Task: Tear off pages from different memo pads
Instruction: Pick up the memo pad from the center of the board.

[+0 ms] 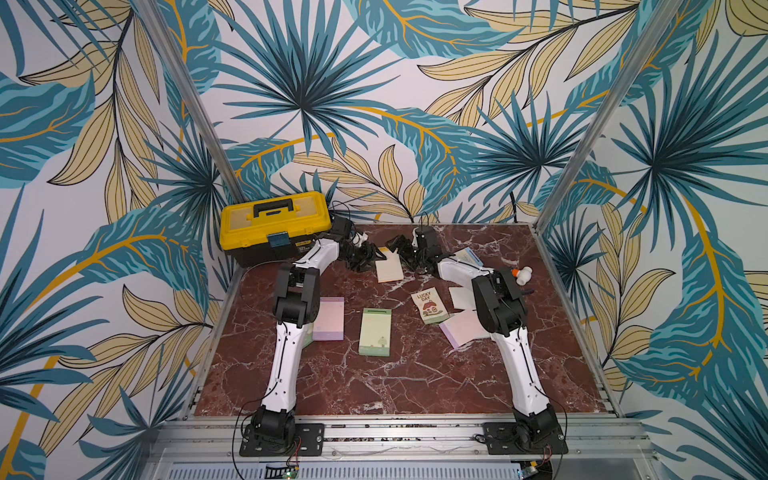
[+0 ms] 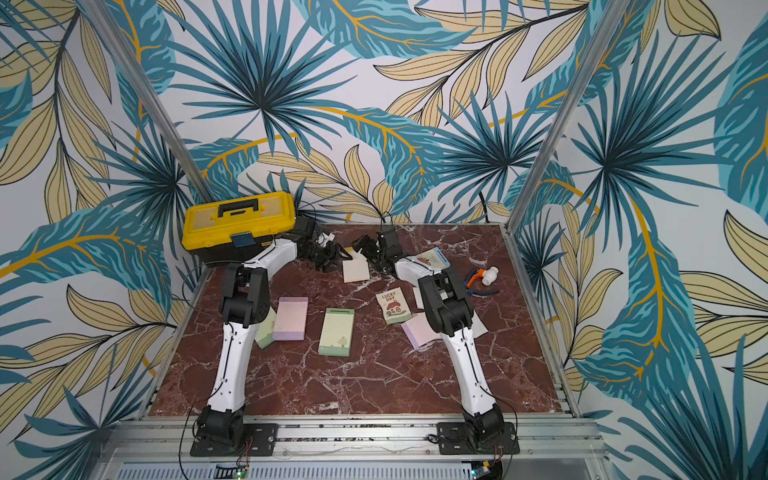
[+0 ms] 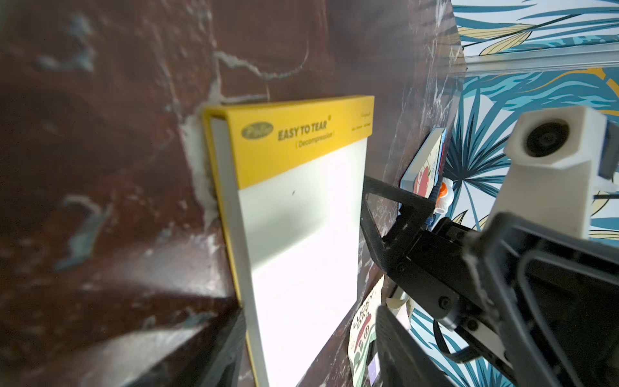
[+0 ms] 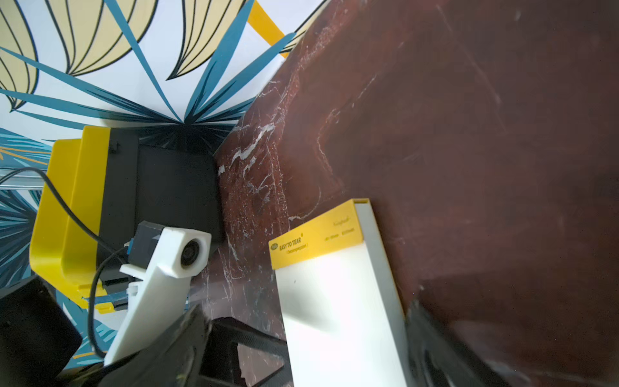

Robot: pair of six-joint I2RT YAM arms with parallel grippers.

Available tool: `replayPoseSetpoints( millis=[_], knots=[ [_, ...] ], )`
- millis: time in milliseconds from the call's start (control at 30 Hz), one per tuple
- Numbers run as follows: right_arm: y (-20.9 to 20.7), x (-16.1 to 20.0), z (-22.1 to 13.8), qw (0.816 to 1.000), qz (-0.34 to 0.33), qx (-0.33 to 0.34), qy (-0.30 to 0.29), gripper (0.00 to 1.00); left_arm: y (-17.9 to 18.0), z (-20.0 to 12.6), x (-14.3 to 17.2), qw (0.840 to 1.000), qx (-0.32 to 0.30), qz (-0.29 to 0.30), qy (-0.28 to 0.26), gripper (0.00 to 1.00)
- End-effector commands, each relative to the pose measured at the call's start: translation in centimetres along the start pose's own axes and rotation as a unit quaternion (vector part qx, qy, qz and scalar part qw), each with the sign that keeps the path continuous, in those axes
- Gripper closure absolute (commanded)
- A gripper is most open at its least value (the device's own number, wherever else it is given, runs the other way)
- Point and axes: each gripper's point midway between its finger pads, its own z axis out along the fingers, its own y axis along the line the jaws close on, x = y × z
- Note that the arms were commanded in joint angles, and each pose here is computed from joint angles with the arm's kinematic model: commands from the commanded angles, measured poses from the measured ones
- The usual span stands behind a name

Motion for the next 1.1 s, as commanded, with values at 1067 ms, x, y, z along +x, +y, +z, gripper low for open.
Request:
replayPoseSetpoints(
  millis=[1067],
  knots=[
    [5.3,8.1,-5.3,0.989,-0.055,-0.083,0.105,0.46,2.0,0.1,4.3,0.997,-0.062,-0.014,0.043,0.39]
  ],
)
